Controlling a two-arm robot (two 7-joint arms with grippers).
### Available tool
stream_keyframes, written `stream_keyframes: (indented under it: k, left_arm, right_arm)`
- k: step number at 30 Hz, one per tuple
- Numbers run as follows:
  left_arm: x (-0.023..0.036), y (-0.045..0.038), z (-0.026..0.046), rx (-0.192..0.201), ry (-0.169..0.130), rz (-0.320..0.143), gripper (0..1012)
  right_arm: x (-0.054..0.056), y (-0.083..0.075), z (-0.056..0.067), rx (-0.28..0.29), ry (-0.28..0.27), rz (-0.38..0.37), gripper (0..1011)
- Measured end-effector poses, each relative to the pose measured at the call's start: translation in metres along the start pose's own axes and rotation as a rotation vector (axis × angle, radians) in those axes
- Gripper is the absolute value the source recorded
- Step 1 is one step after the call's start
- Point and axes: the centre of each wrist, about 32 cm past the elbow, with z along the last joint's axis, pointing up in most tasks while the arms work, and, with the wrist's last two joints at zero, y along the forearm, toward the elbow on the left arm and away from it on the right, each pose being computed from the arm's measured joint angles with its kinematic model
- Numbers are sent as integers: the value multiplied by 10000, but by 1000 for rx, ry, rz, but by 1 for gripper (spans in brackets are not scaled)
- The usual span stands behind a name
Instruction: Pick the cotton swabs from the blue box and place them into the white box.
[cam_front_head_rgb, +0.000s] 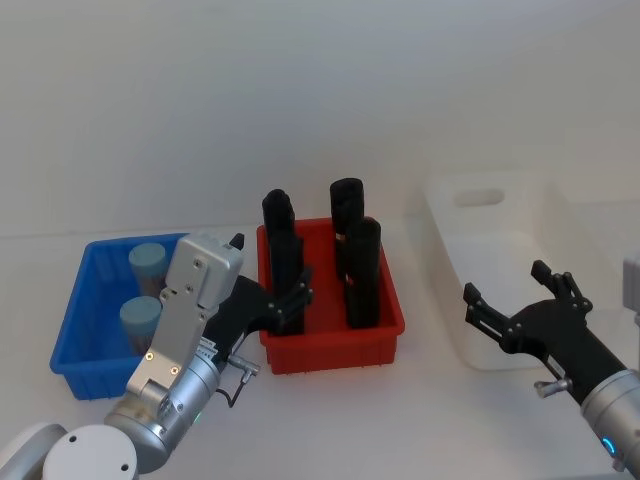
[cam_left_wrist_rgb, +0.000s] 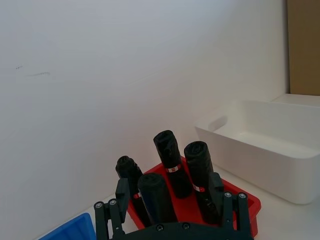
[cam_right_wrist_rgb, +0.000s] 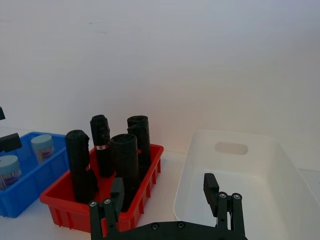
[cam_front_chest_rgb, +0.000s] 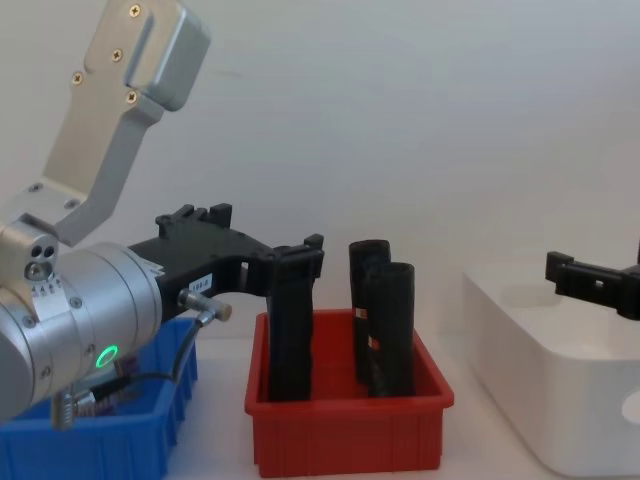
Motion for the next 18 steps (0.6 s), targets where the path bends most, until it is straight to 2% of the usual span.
stream_keyframes:
  k: [13,18]
  left_arm:
    - [3,0,-1,0,0,1,1004]
    - [36,2,-6,2,-3,2,1004]
  right_arm:
    - [0,0,0,0,0,0,1001]
    - [0,0,0,0,0,0,1001]
